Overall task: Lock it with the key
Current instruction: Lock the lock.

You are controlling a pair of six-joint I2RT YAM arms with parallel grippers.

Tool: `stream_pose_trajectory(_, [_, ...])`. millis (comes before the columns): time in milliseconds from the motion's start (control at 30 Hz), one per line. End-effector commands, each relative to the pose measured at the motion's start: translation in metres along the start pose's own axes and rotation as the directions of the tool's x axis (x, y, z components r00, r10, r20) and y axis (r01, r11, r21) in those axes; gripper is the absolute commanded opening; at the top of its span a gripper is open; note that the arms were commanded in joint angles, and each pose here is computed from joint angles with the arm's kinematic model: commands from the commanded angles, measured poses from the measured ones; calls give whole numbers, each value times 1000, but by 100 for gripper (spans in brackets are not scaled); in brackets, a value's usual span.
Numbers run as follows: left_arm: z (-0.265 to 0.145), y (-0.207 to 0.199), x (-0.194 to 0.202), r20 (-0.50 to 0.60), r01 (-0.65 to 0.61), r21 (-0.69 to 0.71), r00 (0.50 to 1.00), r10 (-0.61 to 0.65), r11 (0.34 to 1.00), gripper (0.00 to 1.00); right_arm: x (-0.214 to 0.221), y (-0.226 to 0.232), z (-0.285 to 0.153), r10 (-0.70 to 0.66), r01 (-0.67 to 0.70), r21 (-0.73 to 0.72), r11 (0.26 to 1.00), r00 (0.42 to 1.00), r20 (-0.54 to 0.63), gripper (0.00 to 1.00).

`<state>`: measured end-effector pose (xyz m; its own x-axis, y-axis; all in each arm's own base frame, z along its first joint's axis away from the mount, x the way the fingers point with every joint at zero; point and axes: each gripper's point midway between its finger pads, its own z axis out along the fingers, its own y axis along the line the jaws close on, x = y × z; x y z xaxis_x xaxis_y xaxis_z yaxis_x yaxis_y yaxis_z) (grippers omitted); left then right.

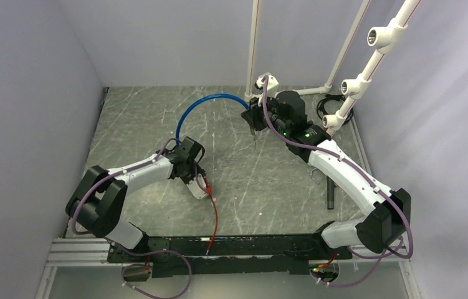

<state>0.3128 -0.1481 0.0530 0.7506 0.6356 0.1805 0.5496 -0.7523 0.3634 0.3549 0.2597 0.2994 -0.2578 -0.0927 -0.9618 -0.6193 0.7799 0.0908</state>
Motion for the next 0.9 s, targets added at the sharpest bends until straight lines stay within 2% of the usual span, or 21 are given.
stream_pose_trajectory(0, [-7,32,18,-66,63,-100,995,-70,993,20,-54,6,-3,33,-30,-21,999,986,163,0])
stream_pose_trajectory(67, [-17,40,20,-41,155,-120,986,-161,981,1,-53,4,-2,46,-45,-11,999,986,160,0])
stream_pose_trajectory(200, [-49,62,16,77,365,-168,931,-357,916,0,-53,0,1,79,-81,6,997,983,164,0])
stream_pose_trajectory(333, [-86,78,7,205,521,-214,851,-484,826,0,-53,-9,6,147,-154,30,988,976,163,0])
stream_pose_trajectory(433, [-118,88,-9,343,660,-189,738,-580,727,0,-54,-19,9,235,-245,40,969,958,165,0])
stream_pose_trajectory(633, [-174,108,-35,553,856,-59,456,-697,514,0,-50,-26,13,401,-405,2,914,905,146,0])
stream_pose_trajectory(733, [-190,119,-42,606,906,-2,338,-720,423,0,-47,-22,14,453,-454,-26,891,882,130,0])
stream_pose_trajectory(800, [-193,127,-38,603,935,16,273,-749,354,0,-46,-16,14,489,-486,-55,872,865,113,0])
stream_pose_trajectory(867, [-194,133,-33,588,951,20,240,-773,310,0,-44,-9,13,524,-518,-89,851,847,90,0])
